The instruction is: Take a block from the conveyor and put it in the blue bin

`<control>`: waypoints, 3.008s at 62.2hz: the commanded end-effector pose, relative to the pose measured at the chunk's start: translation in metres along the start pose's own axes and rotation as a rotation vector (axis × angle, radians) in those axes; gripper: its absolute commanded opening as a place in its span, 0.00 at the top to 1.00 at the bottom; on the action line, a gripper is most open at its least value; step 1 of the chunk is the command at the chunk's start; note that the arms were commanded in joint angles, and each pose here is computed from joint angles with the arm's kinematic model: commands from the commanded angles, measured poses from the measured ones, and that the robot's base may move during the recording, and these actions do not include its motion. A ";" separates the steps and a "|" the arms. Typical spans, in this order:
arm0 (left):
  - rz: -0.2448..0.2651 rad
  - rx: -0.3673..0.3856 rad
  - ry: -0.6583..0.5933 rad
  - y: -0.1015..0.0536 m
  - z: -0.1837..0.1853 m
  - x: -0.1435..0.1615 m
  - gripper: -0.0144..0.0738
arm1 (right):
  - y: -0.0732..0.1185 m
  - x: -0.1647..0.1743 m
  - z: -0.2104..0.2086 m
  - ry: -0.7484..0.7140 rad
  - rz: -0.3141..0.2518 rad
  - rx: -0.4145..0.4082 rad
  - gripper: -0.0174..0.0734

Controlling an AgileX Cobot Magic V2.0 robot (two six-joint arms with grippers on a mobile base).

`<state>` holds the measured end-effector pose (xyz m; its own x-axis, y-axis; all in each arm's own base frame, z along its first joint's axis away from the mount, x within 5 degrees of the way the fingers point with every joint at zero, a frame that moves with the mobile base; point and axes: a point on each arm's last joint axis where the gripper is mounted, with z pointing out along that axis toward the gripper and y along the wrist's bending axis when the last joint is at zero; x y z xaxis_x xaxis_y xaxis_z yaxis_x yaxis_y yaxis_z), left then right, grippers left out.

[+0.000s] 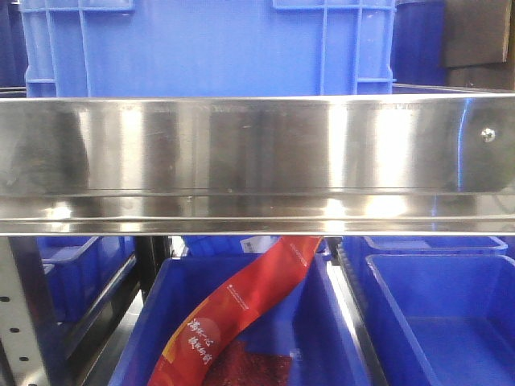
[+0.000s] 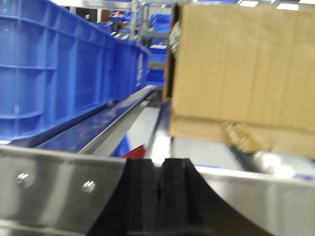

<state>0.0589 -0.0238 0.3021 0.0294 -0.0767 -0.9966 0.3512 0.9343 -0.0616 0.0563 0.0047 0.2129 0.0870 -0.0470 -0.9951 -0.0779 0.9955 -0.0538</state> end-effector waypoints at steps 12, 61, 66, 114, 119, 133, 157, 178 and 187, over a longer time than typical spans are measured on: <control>-0.003 -0.006 -0.020 0.000 -0.001 -0.002 0.96 | -0.002 -0.003 0.000 -0.036 0.016 0.026 0.99; -0.003 -0.006 -0.020 0.000 -0.001 -0.002 0.96 | -0.002 -0.003 0.000 -0.036 0.102 0.023 0.99; -0.003 -0.006 -0.020 0.000 -0.001 -0.002 0.96 | -0.002 -0.003 0.000 -0.036 0.102 0.023 0.99; 0.103 -0.352 -0.043 0.028 -0.006 0.059 0.96 | -0.002 -0.003 0.000 -0.036 0.102 0.023 0.99; 0.075 -0.386 -0.062 0.029 -0.011 0.071 0.96 | -0.002 -0.003 0.000 -0.036 0.102 0.023 0.99; 0.047 -0.381 -0.031 0.028 -0.016 0.088 0.96 | -0.002 -0.003 0.000 -0.036 0.102 0.023 0.99; 0.046 -0.318 -0.048 0.025 -0.015 0.087 0.96 | -0.002 -0.003 0.000 -0.036 0.102 0.023 0.99; 0.047 -0.320 -0.048 0.025 -0.015 0.087 0.96 | -0.002 -0.003 0.000 -0.036 0.102 0.023 0.99; 0.047 -0.320 -0.048 0.025 -0.015 0.087 0.96 | -0.002 -0.003 0.000 -0.036 0.102 0.023 0.99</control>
<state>0.0568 -0.0017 0.2104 0.0594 -0.0368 -0.9976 0.0318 0.9989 -0.0350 0.0562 0.0035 0.2146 0.0981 0.0591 -0.9934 -0.0680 0.9963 0.0526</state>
